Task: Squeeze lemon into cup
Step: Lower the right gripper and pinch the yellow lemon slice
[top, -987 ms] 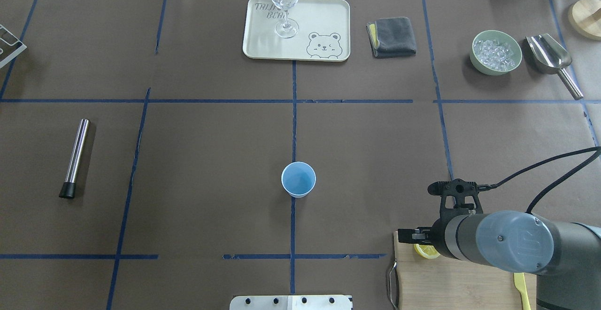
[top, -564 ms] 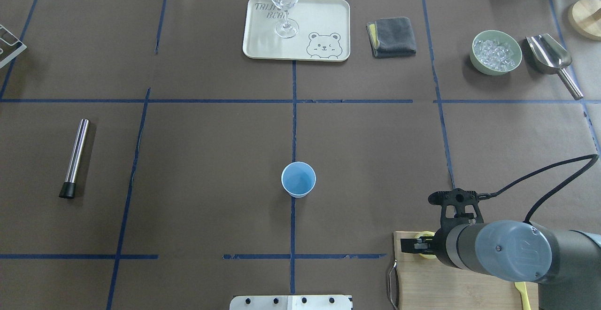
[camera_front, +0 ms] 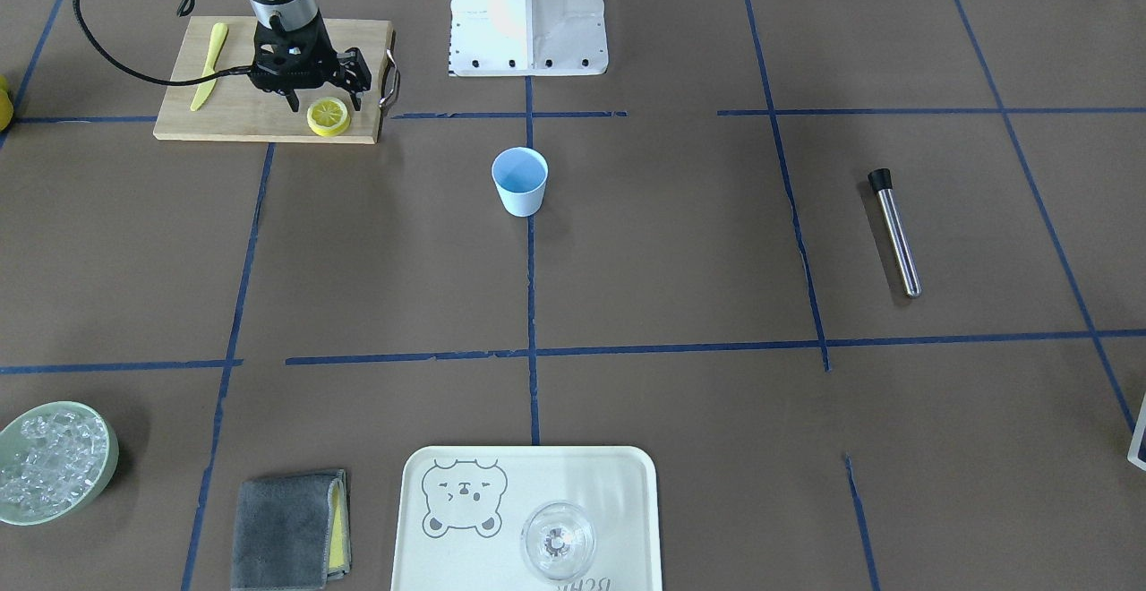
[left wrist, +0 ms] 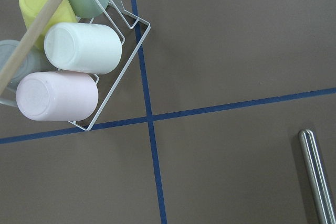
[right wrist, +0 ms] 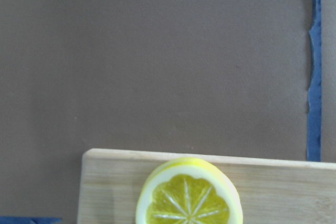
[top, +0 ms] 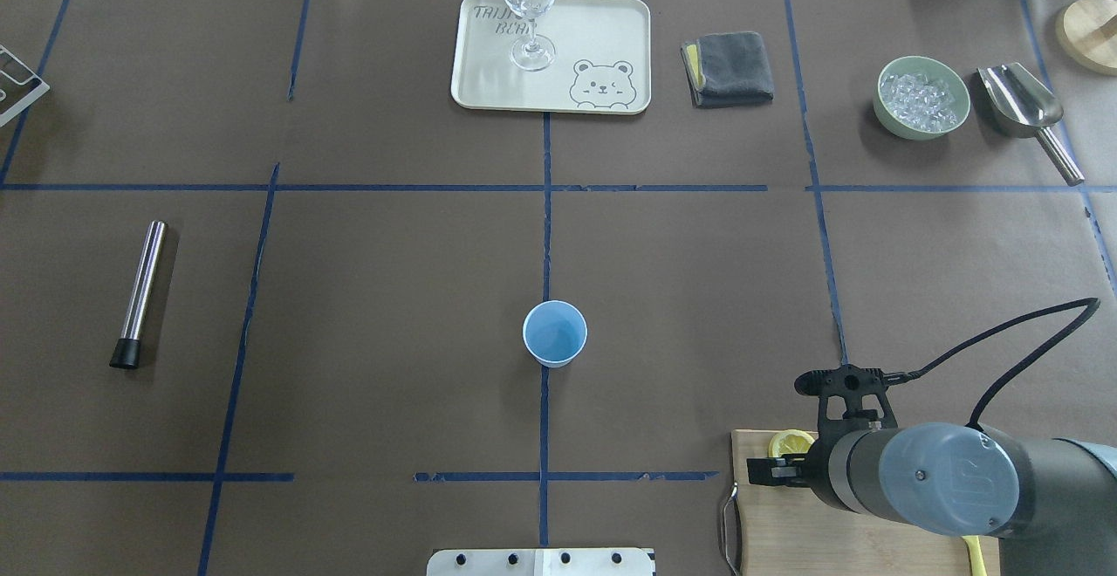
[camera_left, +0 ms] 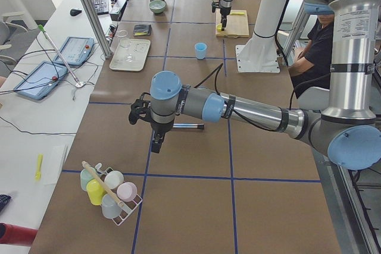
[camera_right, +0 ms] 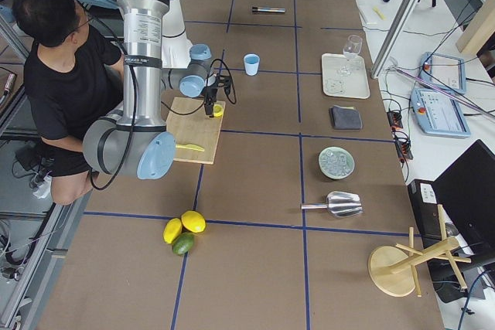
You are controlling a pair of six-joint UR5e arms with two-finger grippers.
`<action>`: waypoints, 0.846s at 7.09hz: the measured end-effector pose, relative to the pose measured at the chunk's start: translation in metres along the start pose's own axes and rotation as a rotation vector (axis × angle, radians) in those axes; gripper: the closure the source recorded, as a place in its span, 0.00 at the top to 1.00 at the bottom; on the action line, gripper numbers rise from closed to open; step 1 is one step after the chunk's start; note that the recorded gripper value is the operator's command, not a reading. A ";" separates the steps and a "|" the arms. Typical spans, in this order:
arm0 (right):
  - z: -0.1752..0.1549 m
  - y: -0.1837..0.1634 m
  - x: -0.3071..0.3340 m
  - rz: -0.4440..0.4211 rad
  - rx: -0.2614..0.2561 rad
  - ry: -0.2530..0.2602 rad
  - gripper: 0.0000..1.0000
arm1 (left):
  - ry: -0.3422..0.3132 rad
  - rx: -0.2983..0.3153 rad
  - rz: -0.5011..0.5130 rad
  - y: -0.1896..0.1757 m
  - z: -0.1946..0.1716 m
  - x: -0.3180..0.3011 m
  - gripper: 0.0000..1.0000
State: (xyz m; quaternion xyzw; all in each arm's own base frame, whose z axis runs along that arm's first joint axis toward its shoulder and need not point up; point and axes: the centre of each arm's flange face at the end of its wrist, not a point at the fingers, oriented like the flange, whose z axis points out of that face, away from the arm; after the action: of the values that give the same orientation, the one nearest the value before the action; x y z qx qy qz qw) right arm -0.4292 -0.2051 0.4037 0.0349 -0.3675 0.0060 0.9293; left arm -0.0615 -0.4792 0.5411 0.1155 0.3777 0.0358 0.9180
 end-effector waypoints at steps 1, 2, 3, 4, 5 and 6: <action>0.001 0.000 -0.002 -0.002 -0.001 -0.001 1.00 | 0.000 -0.001 -0.001 0.000 0.000 0.000 1.00; 0.002 0.000 -0.003 -0.003 -0.002 -0.002 1.00 | 0.000 -0.001 -0.001 0.000 0.000 0.000 1.00; 0.002 0.000 -0.003 -0.004 -0.002 -0.002 1.00 | 0.000 -0.002 -0.002 0.000 0.001 -0.001 1.00; 0.003 0.000 -0.003 -0.004 -0.002 -0.001 1.00 | 0.001 -0.002 -0.002 0.000 0.001 -0.001 1.00; 0.003 0.000 -0.003 -0.003 -0.002 0.000 1.00 | 0.002 -0.004 -0.004 0.000 0.002 -0.002 1.00; 0.004 0.000 -0.002 -0.003 -0.001 0.003 0.99 | 0.003 -0.005 -0.005 0.001 0.002 -0.002 1.00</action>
State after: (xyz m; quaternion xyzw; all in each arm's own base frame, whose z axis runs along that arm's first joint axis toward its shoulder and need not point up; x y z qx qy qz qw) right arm -0.4335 -0.2056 0.4054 0.0348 -0.3662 0.0045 0.9299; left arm -0.0613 -0.4794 0.5443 0.1122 0.3793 0.0347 0.9178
